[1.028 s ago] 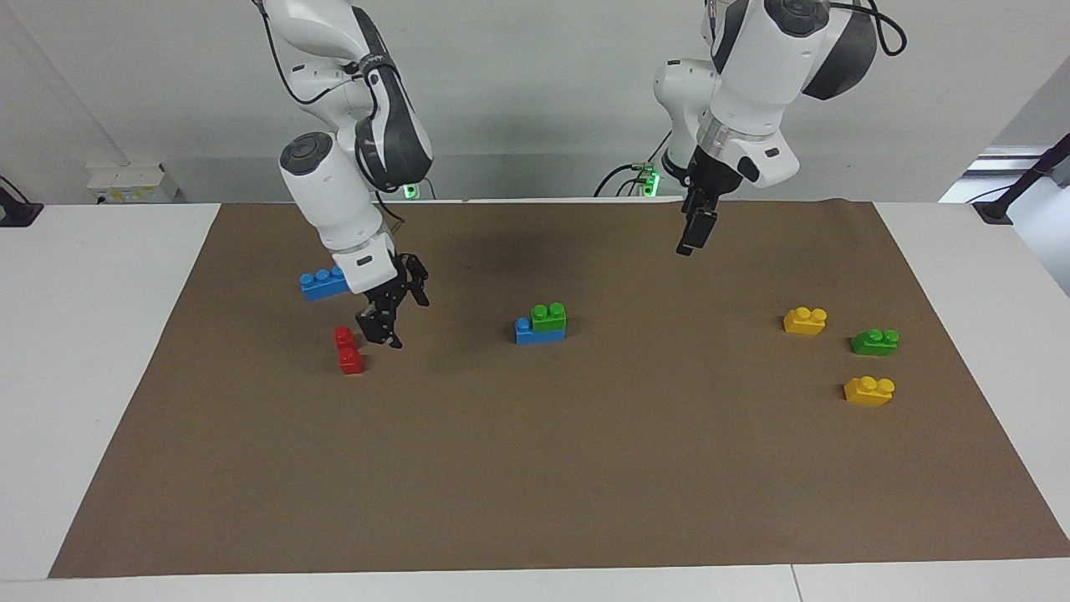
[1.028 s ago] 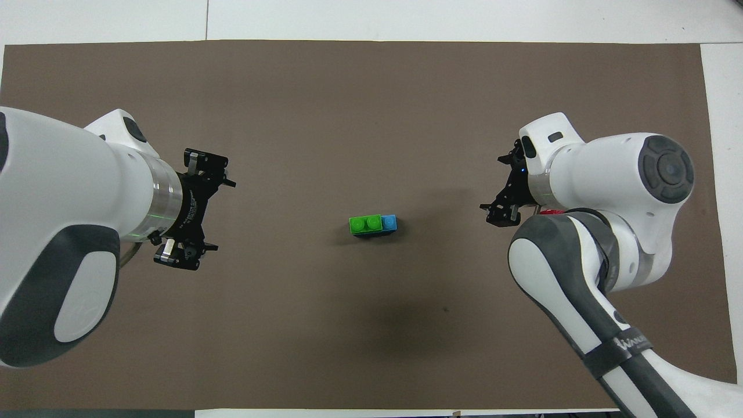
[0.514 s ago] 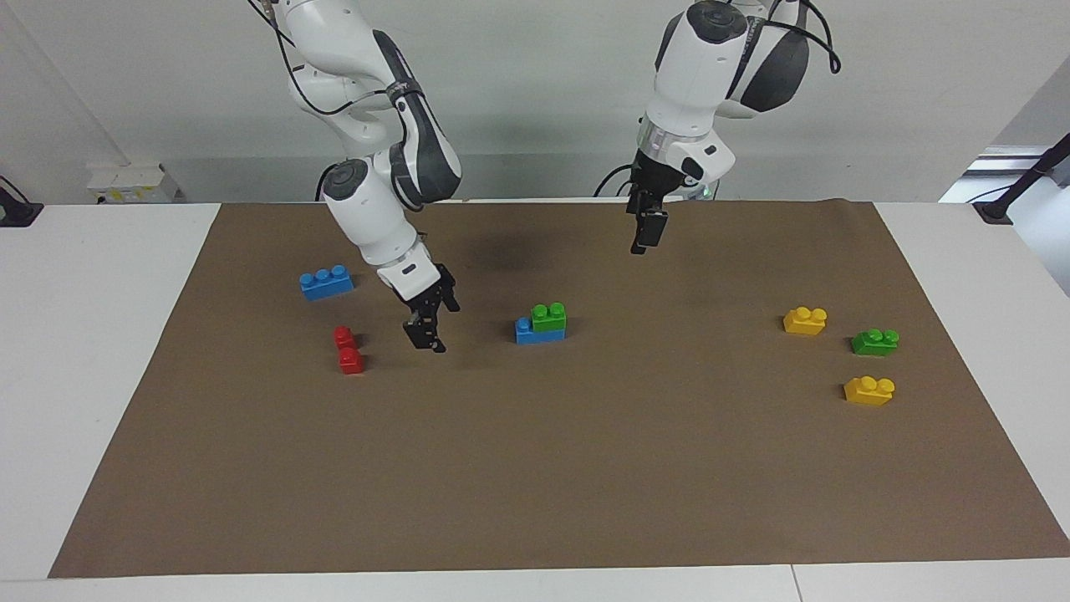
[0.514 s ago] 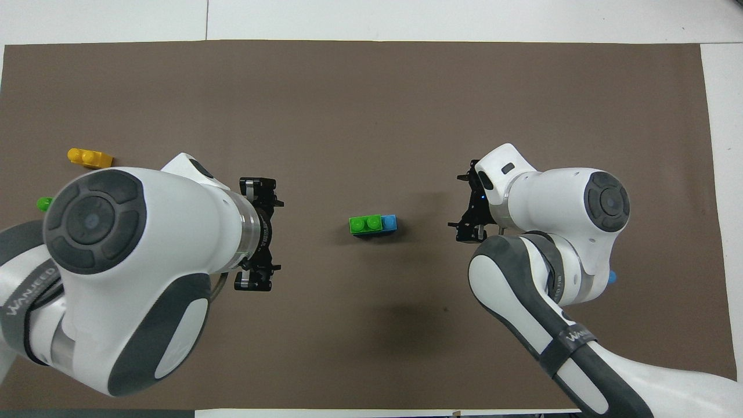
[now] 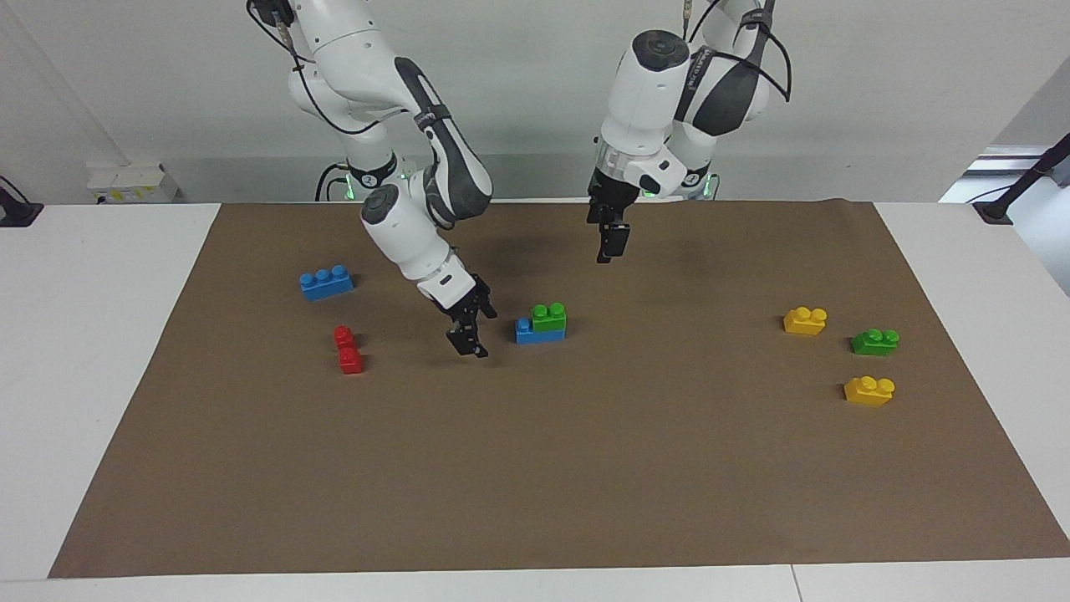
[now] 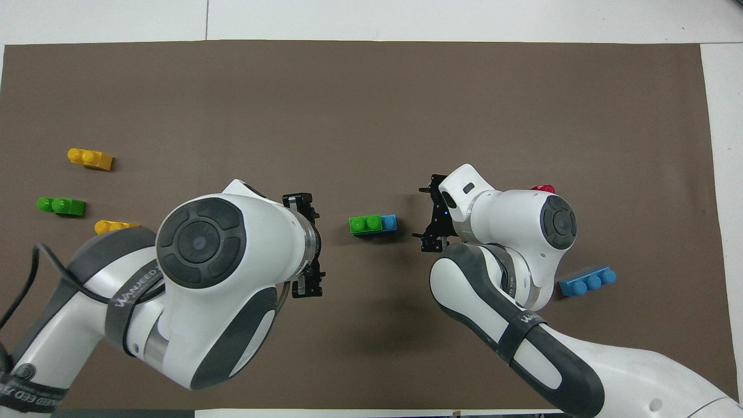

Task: Remove green block with left arm and hold with right
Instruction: 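Bring the left gripper to the green brick while the right gripper nears the blue, then grasp the green brick with the left gripper while the right gripper grasps blue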

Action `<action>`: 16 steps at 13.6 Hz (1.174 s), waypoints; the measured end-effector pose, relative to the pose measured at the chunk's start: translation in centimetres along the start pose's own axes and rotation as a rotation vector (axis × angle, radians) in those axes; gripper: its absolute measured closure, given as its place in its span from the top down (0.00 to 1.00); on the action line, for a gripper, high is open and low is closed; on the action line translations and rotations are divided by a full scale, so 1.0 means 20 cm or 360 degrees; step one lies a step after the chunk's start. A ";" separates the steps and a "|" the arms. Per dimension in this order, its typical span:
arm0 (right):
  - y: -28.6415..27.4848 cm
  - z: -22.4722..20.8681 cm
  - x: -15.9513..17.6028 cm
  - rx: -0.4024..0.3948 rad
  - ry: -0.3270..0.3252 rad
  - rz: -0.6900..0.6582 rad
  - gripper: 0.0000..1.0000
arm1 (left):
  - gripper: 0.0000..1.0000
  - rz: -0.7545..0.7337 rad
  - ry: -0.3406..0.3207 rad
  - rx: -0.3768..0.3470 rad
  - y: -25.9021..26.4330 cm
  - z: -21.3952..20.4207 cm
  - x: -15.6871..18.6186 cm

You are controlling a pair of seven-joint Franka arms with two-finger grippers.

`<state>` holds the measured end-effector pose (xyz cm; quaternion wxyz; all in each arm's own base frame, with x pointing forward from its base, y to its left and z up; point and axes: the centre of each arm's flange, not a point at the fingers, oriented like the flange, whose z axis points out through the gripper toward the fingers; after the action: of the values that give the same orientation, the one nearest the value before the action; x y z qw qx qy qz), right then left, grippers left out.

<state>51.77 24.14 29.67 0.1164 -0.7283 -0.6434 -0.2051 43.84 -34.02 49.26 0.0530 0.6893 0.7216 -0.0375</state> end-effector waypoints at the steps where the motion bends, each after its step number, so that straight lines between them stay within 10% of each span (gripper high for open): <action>1: -0.01 0.01 0.02 0.0006 0.0008 -0.0034 1.00 | 1.00 -0.0024 0.0000 0.0004 0.00 0.05 -0.03; 16: -0.13 0.14 0.11 -0.0052 0.0001 -0.0181 1.00 | 1.00 -0.0280 -0.0030 -0.0064 0.06 0.45 -0.20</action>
<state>49.75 27.72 27.93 0.0929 -0.6923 -0.6803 -0.2222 45.36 -39.10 40.79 0.0702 0.6216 0.7794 -0.0340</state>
